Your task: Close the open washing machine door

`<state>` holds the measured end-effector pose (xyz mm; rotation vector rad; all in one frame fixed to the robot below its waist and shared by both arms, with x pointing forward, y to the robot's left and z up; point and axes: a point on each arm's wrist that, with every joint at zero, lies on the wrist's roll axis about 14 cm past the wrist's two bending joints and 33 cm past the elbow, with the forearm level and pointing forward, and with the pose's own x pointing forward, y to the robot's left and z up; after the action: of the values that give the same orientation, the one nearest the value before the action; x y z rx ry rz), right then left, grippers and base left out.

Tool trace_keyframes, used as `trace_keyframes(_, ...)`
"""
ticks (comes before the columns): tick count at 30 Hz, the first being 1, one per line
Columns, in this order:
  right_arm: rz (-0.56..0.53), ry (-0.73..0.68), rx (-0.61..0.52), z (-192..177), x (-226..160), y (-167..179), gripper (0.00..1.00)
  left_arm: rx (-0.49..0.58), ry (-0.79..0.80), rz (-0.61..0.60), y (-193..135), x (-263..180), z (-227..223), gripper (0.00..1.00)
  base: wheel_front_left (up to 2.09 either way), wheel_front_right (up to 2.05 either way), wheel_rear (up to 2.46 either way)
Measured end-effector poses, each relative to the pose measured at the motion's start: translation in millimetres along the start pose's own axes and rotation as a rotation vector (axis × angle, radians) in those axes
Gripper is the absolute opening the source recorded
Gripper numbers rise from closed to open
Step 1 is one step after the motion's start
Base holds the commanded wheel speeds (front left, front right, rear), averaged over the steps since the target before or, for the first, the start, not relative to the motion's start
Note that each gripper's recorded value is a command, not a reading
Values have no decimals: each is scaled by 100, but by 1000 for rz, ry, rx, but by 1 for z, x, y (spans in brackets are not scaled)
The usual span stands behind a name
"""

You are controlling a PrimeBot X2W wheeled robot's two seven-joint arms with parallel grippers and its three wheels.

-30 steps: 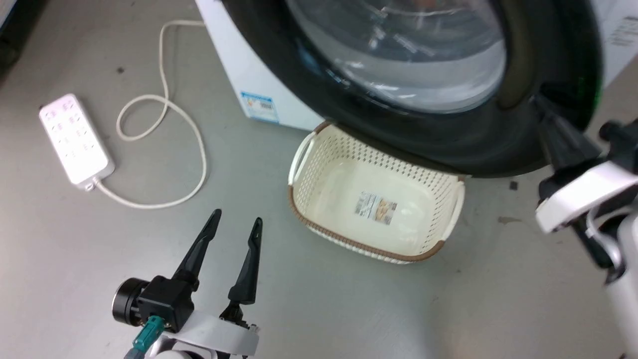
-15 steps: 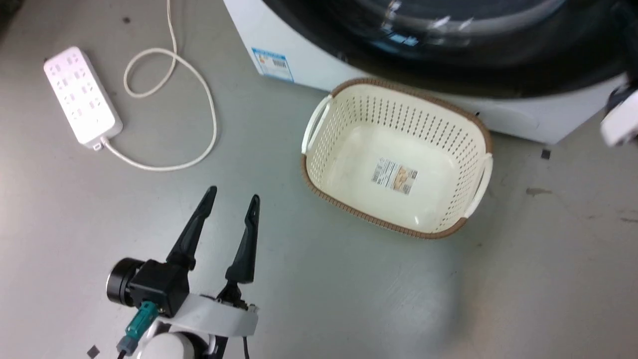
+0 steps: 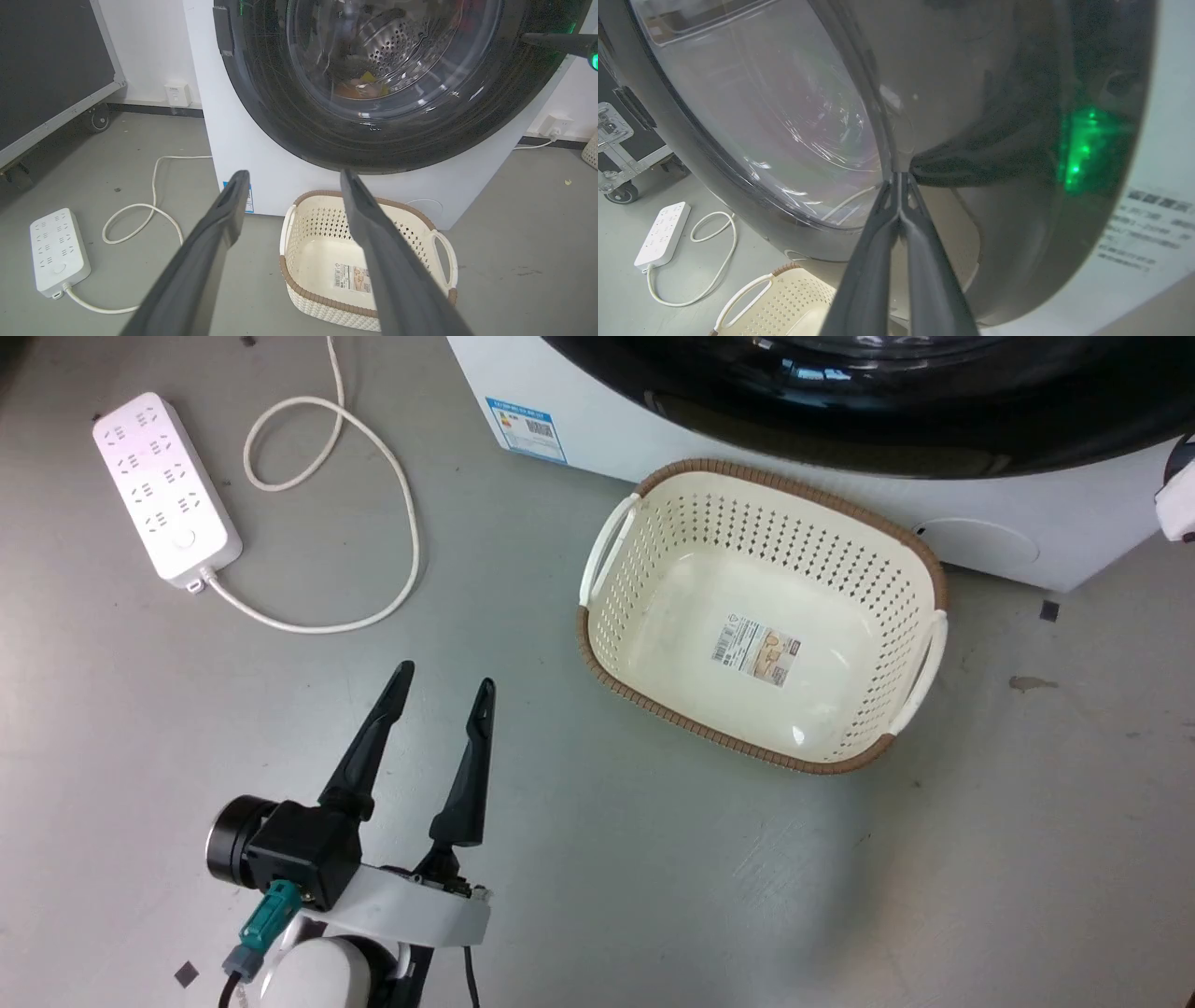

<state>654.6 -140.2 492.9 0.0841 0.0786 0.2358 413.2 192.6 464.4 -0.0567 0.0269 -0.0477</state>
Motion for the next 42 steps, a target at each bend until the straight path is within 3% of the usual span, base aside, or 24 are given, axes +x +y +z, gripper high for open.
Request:
trace_keyframes(11, -29, -102, -32, 42, -37, -4, 0, -11, -71, -1, -3, -11, 27, 100, 0, 0, 0)
trace_keyframes(12, -20, -104, -48, 42, -45, -1, 20, -13, -73, -1, -4, -14, 28, 100, 0, 0, 0)
trace_keyframes(13, -11, -110, -65, 42, -54, 1, 75, -15, -77, 0, -4, -17, 30, 100, 0, 0, 0)
trace_keyframes(14, -7, -113, -71, 42, -62, 3, 100, -16, -82, 0, -4, -20, 32, 100, 0, 0, 0)
trace_keyframes(26, -7, -295, -79, 76, -184, 18, 100, -30, -151, -20, -11, -49, 56, 100, 0, 0, 0)
trace_keyframes(33, -132, -368, 29, 72, -252, 11, 100, -24, -171, -71, -26, -51, 63, 100, 0, 0, 0)
trace_keyframes(42, -200, -317, -2, 47, -296, 14, 100, -47, -138, -92, -32, -53, 56, 100, 0, 0, 0)
